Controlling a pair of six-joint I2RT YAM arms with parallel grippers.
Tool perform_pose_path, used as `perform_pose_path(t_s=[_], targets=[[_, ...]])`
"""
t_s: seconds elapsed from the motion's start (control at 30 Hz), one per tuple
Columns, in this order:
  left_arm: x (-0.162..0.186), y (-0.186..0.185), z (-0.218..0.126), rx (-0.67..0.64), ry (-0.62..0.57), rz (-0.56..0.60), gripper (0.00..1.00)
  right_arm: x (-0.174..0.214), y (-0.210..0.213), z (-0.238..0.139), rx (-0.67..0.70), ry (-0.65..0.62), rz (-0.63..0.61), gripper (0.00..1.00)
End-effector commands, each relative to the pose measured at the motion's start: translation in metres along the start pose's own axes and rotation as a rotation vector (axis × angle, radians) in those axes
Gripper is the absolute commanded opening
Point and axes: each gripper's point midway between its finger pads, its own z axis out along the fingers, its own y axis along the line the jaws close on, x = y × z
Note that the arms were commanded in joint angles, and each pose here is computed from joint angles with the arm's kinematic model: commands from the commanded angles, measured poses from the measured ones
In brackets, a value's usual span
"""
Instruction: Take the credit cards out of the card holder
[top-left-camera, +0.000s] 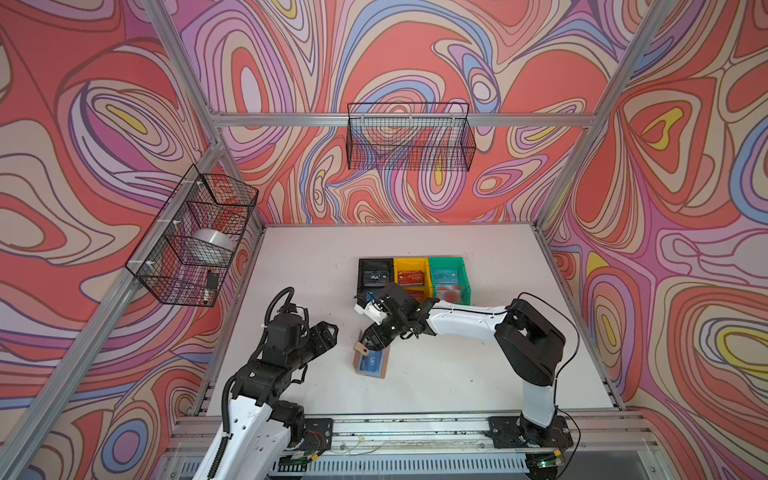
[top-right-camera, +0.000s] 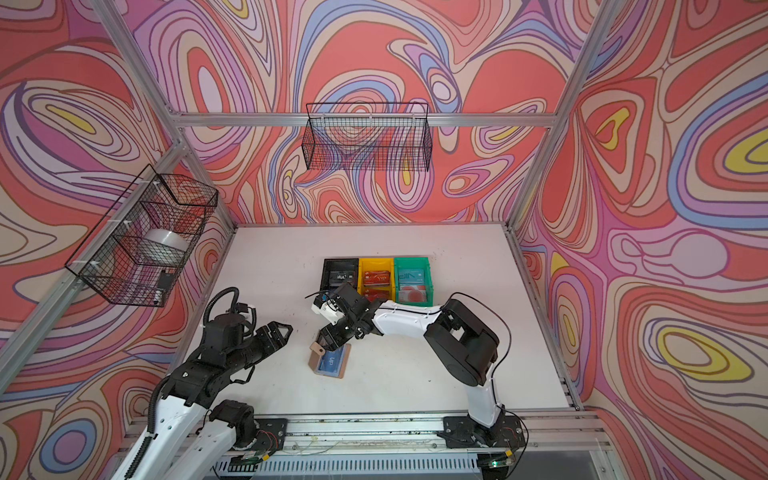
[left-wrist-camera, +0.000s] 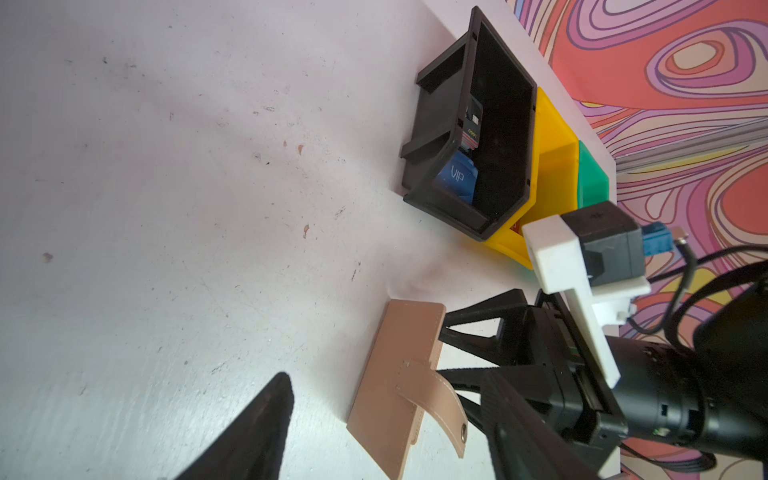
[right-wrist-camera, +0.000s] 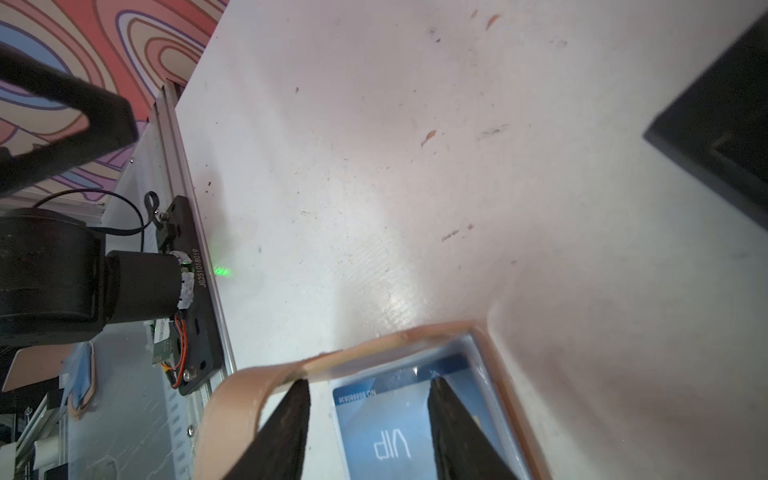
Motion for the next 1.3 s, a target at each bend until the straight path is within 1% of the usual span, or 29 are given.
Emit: perform_pose_path(t_s=[0.0,0.1,0.2,0.27,0.43,0.5,0.73,0.83,0.97,1.03,1.07,1.27], targets=[[0.002,-0.001,-0.012,-0.014,0.008,-0.016,0.74,-0.009,0.016,0.010,-0.085,-0.002,0.000,0.48],[0.002,0.000,-0.013,-0.015,0.010,-0.013,0.72,-0.011,0.019,0.018,-0.116,0.000,0.013,0.46],[0.003,0.000,-0.015,-0.017,0.015,-0.009,0.68,-0.010,0.020,0.028,-0.139,0.011,0.031,0.45],[0.003,0.000,-0.015,-0.015,0.012,-0.007,0.64,-0.008,0.017,0.034,-0.143,0.018,0.046,0.43],[0.005,0.000,-0.011,-0.011,0.022,-0.006,0.60,-0.003,0.005,0.048,-0.128,0.039,0.081,0.37],[0.007,-0.001,-0.008,-0.004,0.036,-0.007,0.58,0.000,-0.001,0.054,-0.113,0.054,0.094,0.36],[0.013,-0.011,0.008,0.048,0.098,-0.017,0.47,0.011,-0.017,0.068,-0.072,0.093,0.137,0.31],[0.013,-0.013,0.012,0.053,0.108,-0.021,0.44,0.013,-0.019,0.071,-0.071,0.100,0.143,0.30],[0.016,-0.012,0.020,0.059,0.122,-0.039,0.37,0.016,-0.023,0.073,-0.060,0.106,0.148,0.30],[0.016,-0.013,0.024,0.071,0.128,-0.052,0.37,0.017,-0.023,0.074,-0.058,0.110,0.150,0.30],[0.025,-0.003,0.033,0.056,0.152,-0.065,0.37,0.018,-0.024,0.074,-0.057,0.111,0.151,0.30],[0.038,0.007,0.053,0.047,0.198,-0.107,0.33,0.024,-0.025,0.074,-0.056,0.120,0.158,0.29]])
